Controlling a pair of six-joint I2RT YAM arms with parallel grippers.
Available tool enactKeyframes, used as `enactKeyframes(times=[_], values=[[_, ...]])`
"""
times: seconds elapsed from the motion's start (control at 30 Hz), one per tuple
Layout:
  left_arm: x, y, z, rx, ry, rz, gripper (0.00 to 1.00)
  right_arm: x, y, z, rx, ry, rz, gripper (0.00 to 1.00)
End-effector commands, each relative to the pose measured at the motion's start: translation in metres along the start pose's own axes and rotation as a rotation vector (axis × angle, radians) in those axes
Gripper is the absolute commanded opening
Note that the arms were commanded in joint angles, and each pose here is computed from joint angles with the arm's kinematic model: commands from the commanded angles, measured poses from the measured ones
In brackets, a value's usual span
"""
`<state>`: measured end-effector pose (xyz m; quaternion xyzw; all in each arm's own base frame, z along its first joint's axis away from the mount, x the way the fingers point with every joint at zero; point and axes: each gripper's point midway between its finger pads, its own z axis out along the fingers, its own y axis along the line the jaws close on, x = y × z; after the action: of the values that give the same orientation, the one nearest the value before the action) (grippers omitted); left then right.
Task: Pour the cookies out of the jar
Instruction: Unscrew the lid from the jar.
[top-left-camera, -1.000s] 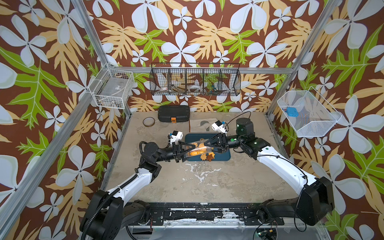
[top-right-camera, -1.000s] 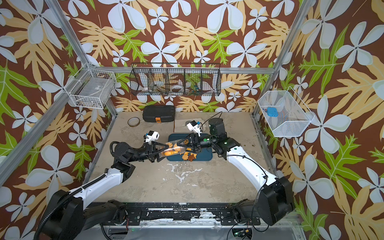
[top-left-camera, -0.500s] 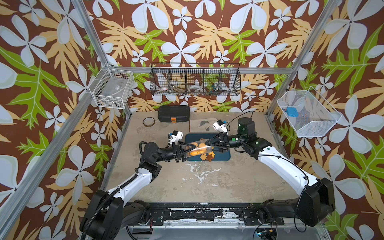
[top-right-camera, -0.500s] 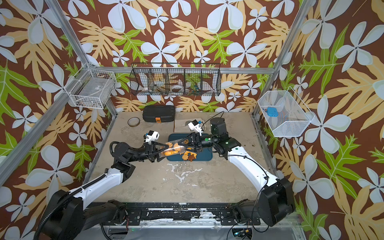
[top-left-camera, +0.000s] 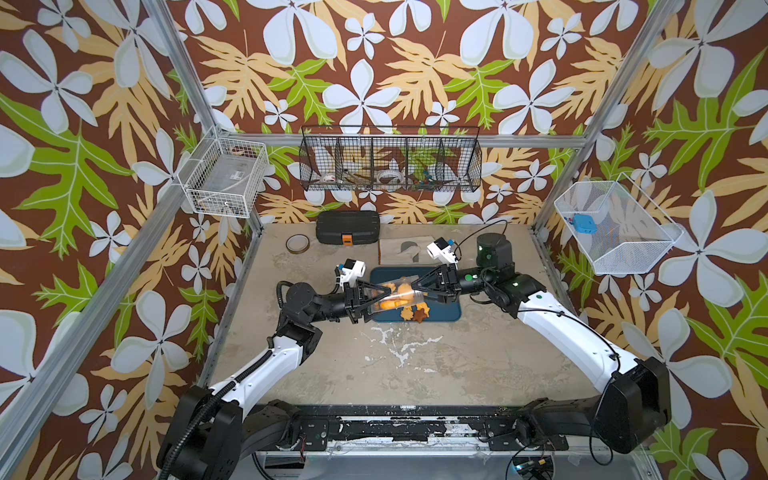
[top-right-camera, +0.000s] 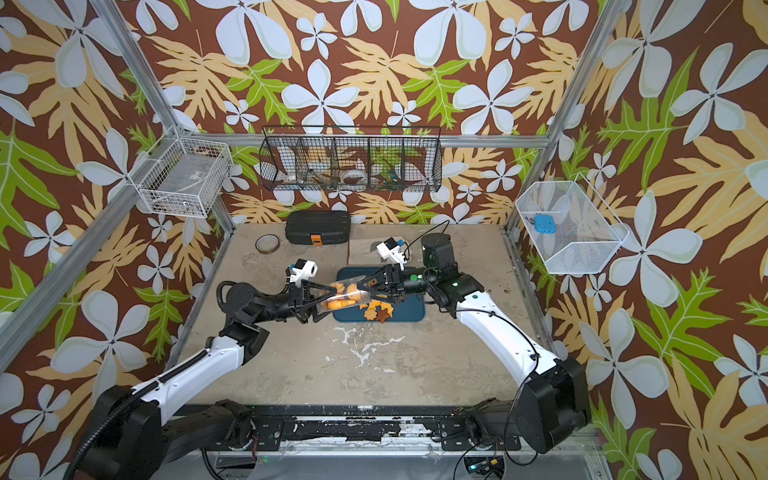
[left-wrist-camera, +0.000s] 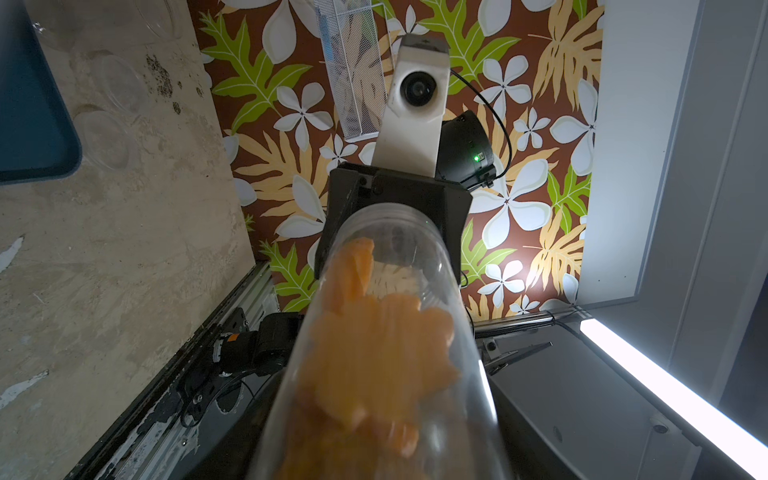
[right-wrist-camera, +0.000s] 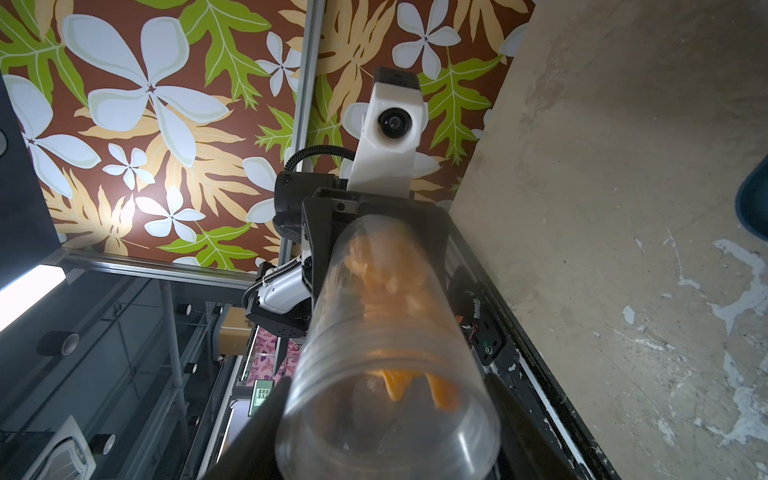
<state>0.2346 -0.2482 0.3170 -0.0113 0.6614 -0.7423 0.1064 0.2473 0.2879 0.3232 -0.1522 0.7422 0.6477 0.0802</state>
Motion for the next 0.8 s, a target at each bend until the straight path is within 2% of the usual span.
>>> enactKeyframes(times=[0.0,0.27,0.53,0.77], values=[[-0.004,0.000,0.000,-0.037,-0.021,-0.122,0.53,-0.004,0.010,-0.002,0.003,-0.013,-0.171,0.53],[0.008,-0.004,-0.013,0.001,-0.002,-0.320,0.52,-0.012,0.023,-0.009,0.022,-0.114,-0.361,0.52],[0.014,-0.009,-0.011,-0.032,0.082,-0.358,0.51,-0.003,0.041,-0.022,0.018,-0.218,-0.593,0.51],[0.012,-0.015,-0.009,-0.013,0.090,-0.379,0.50,0.002,0.042,-0.025,0.070,-0.250,-0.757,0.49]])
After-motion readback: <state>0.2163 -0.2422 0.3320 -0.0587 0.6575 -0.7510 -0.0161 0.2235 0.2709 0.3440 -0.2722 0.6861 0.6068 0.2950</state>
